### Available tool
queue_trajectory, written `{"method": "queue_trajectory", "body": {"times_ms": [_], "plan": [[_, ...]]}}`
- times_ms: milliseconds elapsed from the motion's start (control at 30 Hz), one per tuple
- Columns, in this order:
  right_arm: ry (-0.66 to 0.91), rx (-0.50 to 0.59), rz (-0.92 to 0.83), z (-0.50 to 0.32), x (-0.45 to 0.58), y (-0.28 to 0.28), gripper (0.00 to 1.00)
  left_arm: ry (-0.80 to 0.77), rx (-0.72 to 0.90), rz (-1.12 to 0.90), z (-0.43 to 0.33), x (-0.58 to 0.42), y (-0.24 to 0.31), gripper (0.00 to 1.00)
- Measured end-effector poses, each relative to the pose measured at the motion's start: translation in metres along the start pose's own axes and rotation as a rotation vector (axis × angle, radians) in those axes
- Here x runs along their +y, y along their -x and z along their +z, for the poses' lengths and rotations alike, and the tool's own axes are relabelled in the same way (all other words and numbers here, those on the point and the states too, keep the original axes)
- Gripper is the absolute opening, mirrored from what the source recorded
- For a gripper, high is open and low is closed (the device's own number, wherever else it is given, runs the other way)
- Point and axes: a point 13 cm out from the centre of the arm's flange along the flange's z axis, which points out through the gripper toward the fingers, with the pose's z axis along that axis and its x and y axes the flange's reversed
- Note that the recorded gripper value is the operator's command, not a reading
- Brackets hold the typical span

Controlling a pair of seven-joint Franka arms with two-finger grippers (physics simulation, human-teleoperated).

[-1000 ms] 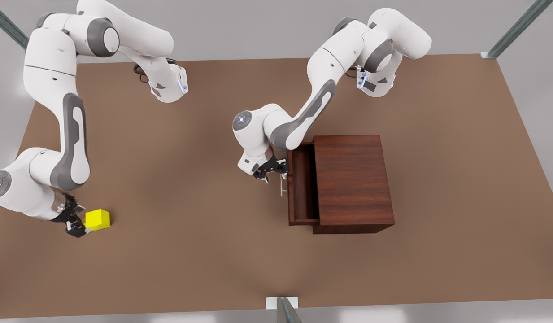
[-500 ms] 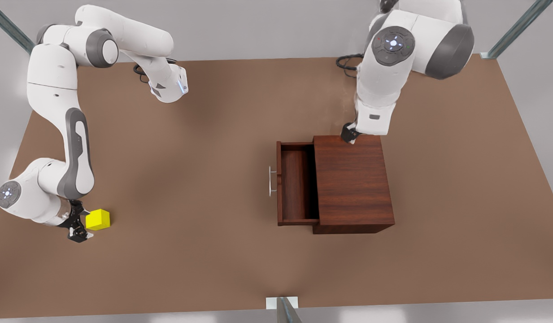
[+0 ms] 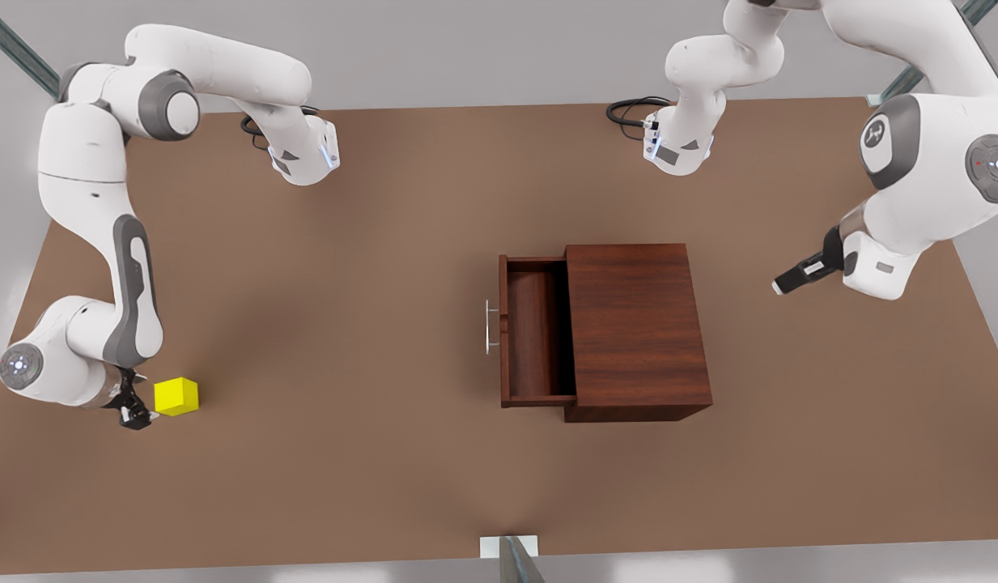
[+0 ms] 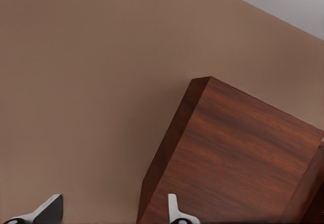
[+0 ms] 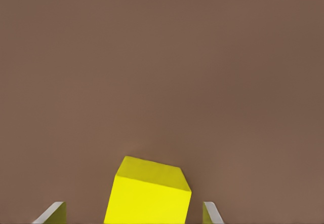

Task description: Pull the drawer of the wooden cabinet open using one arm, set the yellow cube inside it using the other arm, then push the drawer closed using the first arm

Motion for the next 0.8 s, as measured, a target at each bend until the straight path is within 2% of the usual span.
{"method": "queue_trajectory", "body": {"times_ms": [233,800], "plan": [[-0.020,0.035,-0.059,0.024,-0.006,-0.014,1.00,0.010,0.024,0.195,0.003,-0.017,-0.017,1.00],[0.016,0.015,-0.071,0.067,-0.003,-0.013,1.00,0.011,0.033,0.390,0.003,-0.018,-0.019,1.00]]}}
